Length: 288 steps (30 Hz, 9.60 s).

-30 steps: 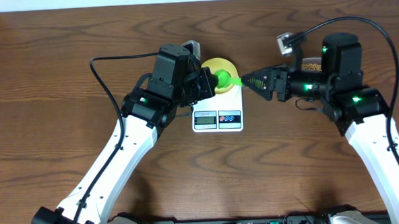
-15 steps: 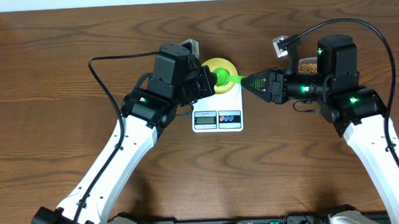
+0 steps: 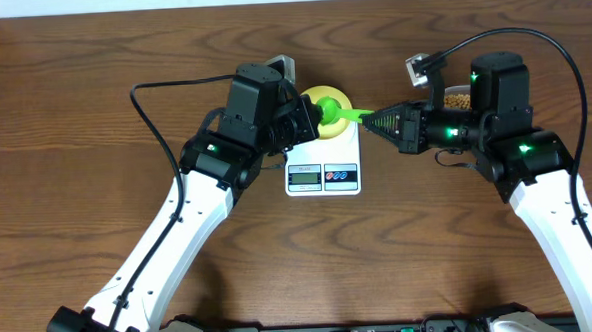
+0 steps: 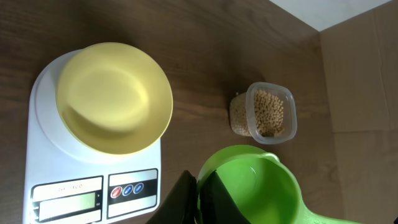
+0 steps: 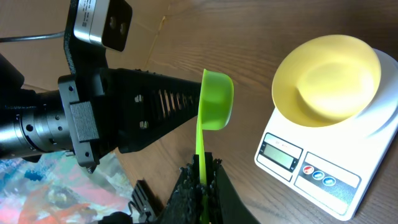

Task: Scoop item into bowl and weigh 50g on scale
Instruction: 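Lift the scoop with the left gripper and pass it to the right gripper, then release the scoop from the left gripper and carry it right toward the soybean tub, then press the scale's tare button with the left gripper, then lower the scoop into the soybean tub with the right gripper and scoop beans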

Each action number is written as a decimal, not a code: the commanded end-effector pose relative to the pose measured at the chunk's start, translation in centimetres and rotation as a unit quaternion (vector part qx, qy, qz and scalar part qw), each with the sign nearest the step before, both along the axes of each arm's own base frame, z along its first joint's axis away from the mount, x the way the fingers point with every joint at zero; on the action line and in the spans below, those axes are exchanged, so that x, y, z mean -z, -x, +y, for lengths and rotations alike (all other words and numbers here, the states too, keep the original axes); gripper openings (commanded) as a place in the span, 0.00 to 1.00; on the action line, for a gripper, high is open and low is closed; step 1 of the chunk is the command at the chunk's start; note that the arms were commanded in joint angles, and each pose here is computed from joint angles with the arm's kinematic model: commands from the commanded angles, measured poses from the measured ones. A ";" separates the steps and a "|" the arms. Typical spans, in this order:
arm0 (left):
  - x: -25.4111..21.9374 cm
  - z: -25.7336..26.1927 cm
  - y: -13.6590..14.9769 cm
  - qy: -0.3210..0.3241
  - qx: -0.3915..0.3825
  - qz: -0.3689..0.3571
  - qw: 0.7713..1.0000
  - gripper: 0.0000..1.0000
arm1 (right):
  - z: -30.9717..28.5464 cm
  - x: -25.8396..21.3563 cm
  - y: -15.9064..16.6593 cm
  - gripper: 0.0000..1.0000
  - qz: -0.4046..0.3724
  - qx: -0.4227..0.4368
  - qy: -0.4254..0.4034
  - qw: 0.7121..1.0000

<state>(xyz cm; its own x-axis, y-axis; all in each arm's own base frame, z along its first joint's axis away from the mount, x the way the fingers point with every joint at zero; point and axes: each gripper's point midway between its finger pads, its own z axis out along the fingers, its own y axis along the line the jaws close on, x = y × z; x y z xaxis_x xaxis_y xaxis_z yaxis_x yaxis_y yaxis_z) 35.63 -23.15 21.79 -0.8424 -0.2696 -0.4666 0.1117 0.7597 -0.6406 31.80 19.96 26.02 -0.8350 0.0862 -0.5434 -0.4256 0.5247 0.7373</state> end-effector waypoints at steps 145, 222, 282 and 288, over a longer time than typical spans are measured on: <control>19.6 -4.5 5.1 -0.362 0.235 0.028 0.902 0.60 | -17.4 1.5 -2.5 0.01 0.028 0.315 0.413 0.854; 7.6 1.6 8.1 -0.364 0.157 0.001 0.918 0.67 | -17.4 1.5 -2.2 0.01 0.031 0.314 0.415 0.853; -0.2 5.3 11.4 -0.338 0.140 -0.067 0.928 1.00 | -25.0 13.0 -7.6 0.01 0.137 0.317 0.537 0.770; -0.2 5.3 11.4 -0.338 0.140 -0.067 0.928 1.00 | -24.1 15.1 -8.7 0.01 0.144 0.296 0.527 0.783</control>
<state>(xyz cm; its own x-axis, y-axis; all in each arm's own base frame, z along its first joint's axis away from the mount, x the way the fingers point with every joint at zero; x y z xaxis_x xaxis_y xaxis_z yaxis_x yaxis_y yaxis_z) 23.99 -18.03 21.61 -0.7659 0.3377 -0.5471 0.4093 0.9123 -0.0099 40.01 -4.47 11.28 -0.9121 0.1511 -0.3812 0.2517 0.9402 -0.2296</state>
